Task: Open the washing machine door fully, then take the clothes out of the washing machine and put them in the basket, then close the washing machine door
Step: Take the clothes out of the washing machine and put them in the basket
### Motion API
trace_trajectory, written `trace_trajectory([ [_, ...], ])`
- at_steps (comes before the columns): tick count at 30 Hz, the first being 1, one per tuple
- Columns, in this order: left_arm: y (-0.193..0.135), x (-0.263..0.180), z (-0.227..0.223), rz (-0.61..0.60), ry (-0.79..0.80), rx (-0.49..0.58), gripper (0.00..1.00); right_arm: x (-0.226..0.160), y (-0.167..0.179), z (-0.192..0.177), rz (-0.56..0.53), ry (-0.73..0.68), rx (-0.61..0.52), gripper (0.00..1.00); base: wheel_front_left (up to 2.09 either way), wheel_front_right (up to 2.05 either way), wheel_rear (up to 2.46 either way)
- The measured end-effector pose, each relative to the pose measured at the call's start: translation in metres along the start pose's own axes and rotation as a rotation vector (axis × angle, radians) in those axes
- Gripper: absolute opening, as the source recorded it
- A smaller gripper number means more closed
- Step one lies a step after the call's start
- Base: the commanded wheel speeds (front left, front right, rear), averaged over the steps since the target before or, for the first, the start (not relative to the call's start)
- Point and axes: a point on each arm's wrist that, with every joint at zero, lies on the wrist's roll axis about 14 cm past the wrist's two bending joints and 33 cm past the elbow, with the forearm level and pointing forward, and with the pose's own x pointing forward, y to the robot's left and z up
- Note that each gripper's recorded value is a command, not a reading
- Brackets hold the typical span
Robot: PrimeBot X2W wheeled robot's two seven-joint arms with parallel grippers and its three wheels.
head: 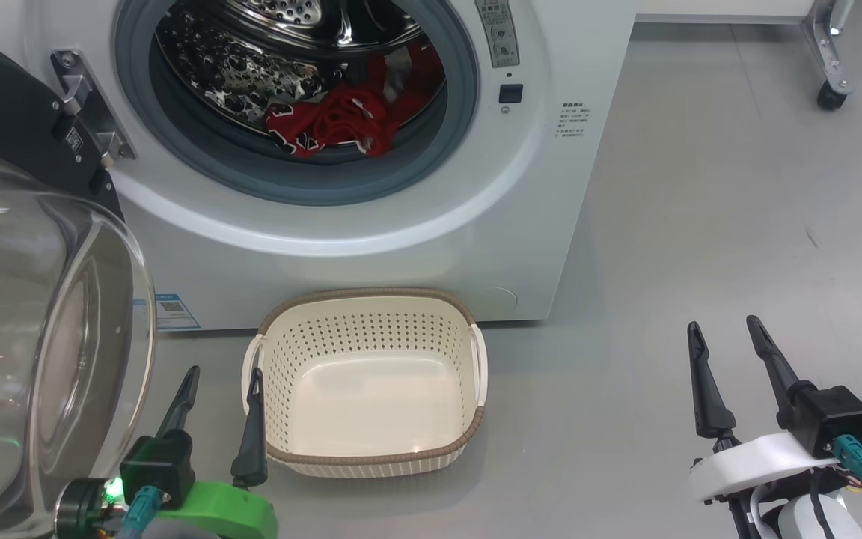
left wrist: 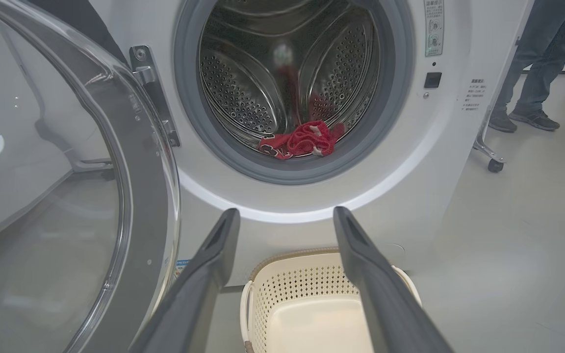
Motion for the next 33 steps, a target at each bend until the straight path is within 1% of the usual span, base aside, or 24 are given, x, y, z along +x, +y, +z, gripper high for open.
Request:
trace_trajectory([
  [14,0.0028,0.0016,-0.0005,0.012,-0.003,0.001,1.0,0.0015,-0.0003,-0.0033,-0.001,0.01,0.002,1.0,0.52,-0.52,0.0],
  [33,0.0031,0.0017,-0.004,0.014,0.008,0.004,1.0,0.0024,-0.0001,-0.0037,0.001,0.011,0.002,1.0,0.04,-0.04,0.0],
])
